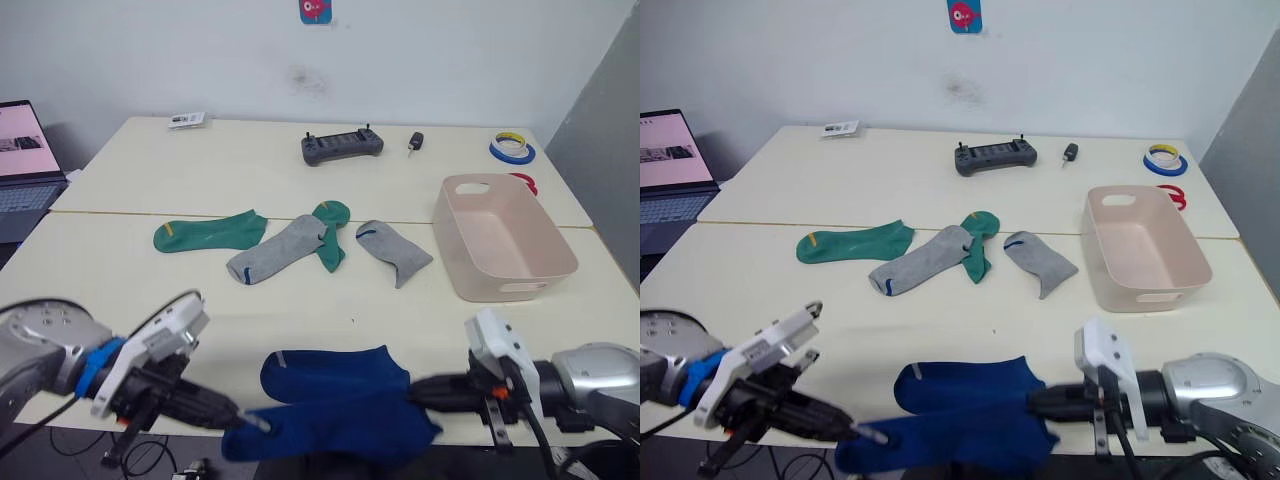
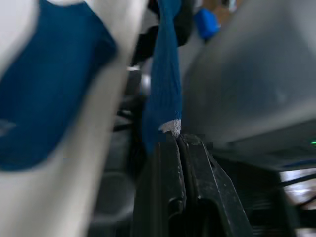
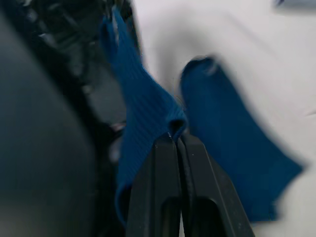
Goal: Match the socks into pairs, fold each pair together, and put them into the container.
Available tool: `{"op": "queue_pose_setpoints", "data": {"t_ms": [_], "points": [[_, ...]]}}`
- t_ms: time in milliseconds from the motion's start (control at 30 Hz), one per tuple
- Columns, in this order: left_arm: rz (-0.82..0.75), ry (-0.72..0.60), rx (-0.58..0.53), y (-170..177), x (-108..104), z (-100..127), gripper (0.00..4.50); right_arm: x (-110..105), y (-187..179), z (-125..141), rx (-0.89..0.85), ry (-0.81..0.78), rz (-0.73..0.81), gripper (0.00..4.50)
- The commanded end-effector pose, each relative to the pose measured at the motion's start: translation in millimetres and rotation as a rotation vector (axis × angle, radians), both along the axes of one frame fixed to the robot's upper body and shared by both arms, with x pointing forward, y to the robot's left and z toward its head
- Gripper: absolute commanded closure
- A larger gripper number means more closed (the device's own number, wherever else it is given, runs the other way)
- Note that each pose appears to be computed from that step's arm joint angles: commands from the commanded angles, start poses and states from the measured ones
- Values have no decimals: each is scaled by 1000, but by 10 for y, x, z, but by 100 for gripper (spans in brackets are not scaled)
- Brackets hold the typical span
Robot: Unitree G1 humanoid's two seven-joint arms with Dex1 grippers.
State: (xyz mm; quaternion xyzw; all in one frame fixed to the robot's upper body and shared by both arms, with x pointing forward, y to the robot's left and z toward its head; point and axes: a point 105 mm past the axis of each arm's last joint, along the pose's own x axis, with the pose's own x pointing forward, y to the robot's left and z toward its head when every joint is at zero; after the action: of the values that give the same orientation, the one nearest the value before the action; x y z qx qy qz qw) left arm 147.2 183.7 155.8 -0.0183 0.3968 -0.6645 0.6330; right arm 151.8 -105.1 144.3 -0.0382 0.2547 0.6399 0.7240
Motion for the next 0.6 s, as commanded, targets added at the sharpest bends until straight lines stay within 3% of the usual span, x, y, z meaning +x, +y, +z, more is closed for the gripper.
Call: {"op": "queue_pose_setpoints", "data": {"t_ms": [33,167,367,600], "points": [[29,-1,23,-6,63,-169,450,96,14,-92,-35,22,-65,442],[92,-56,75,16,372,-461,450,364,36,-256,-81,-2,-164,442],[93,-126,119,17,757,-601,450,631,13,-450,-155,-52,-241,442],[115,-159,122,-38,1075,-607,450,659,37,-485,-168,-73,-245,442]]}}
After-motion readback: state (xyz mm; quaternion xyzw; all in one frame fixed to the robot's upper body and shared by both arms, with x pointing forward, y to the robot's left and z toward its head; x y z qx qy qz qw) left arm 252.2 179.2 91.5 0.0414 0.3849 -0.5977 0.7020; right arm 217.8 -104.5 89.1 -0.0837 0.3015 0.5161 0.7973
